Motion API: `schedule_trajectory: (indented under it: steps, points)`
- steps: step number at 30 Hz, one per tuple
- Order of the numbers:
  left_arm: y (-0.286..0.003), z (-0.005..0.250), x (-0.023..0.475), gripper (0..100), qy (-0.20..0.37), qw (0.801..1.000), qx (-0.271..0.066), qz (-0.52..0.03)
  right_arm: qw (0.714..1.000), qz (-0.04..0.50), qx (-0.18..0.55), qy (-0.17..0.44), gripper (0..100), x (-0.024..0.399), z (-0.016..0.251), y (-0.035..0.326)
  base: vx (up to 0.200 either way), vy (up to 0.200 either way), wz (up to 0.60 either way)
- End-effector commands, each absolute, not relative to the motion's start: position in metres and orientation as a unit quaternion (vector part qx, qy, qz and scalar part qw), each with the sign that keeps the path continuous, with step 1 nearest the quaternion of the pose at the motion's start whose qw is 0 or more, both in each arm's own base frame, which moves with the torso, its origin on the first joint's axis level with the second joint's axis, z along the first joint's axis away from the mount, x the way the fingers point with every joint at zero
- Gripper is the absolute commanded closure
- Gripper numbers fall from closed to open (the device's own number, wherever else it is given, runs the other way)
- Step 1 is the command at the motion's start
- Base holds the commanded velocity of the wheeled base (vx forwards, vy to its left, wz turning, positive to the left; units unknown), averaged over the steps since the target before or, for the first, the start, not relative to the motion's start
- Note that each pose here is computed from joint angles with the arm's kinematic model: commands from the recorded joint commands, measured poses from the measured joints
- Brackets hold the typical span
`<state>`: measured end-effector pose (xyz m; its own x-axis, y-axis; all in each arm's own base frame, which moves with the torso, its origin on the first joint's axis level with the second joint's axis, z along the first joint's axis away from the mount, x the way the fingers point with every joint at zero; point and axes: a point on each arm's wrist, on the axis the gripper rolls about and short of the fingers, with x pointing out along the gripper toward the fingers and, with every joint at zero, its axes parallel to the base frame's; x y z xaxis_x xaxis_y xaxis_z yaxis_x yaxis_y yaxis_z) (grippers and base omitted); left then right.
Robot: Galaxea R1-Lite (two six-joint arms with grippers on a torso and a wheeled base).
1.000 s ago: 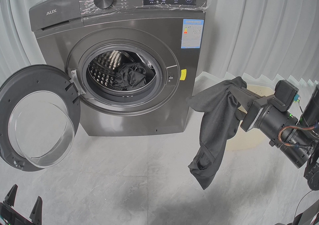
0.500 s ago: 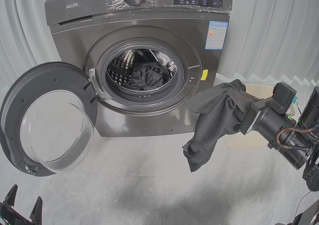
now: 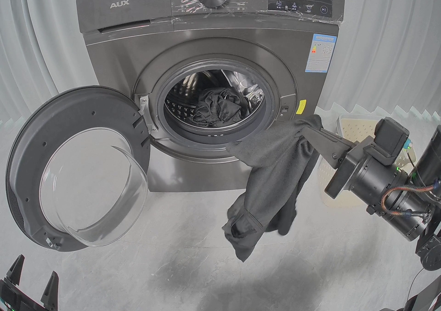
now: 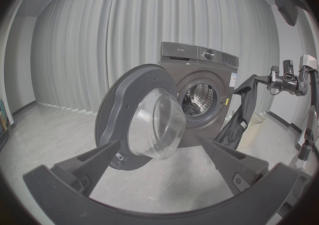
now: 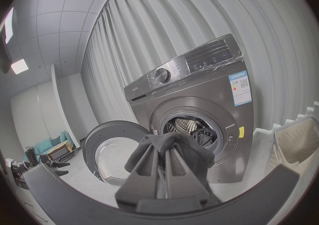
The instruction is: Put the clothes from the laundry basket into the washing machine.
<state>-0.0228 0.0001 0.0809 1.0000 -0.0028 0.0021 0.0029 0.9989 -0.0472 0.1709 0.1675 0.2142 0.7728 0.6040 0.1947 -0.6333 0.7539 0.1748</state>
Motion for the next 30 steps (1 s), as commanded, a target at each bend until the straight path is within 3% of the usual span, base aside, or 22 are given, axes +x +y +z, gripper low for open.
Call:
schedule_trajectory:
  steps: [1,14,20,23,30]
  points:
    - [0.0,0.077,-0.023,0,-0.002,1.0,-0.024,0.0,0.937,0.324,0.114,-0.063,100,0.175,0.213,0.168,0.0,0.0,0.0]
    - [0.0,0.076,-0.023,0,-0.002,1.0,-0.005,0.002,0.933,0.327,0.12,-0.085,100,0.193,0.226,0.186,0.0,0.0,0.0]
    - [0.0,0.076,-0.023,0,-0.002,1.0,0.003,-0.004,0.936,0.324,0.118,-0.075,100,0.201,0.219,0.194,0.0,0.0,0.0]
    - [-0.001,0.077,-0.023,0,-0.005,0.999,0.029,-0.017,0.941,0.312,0.112,-0.067,100,0.207,0.214,0.196,0.0,0.0,0.0]
    - [-0.001,0.077,-0.023,0,-0.006,0.999,0.03,-0.027,0.942,0.288,0.137,-0.105,100,0.212,0.239,0.205,0.0,0.0,0.0]
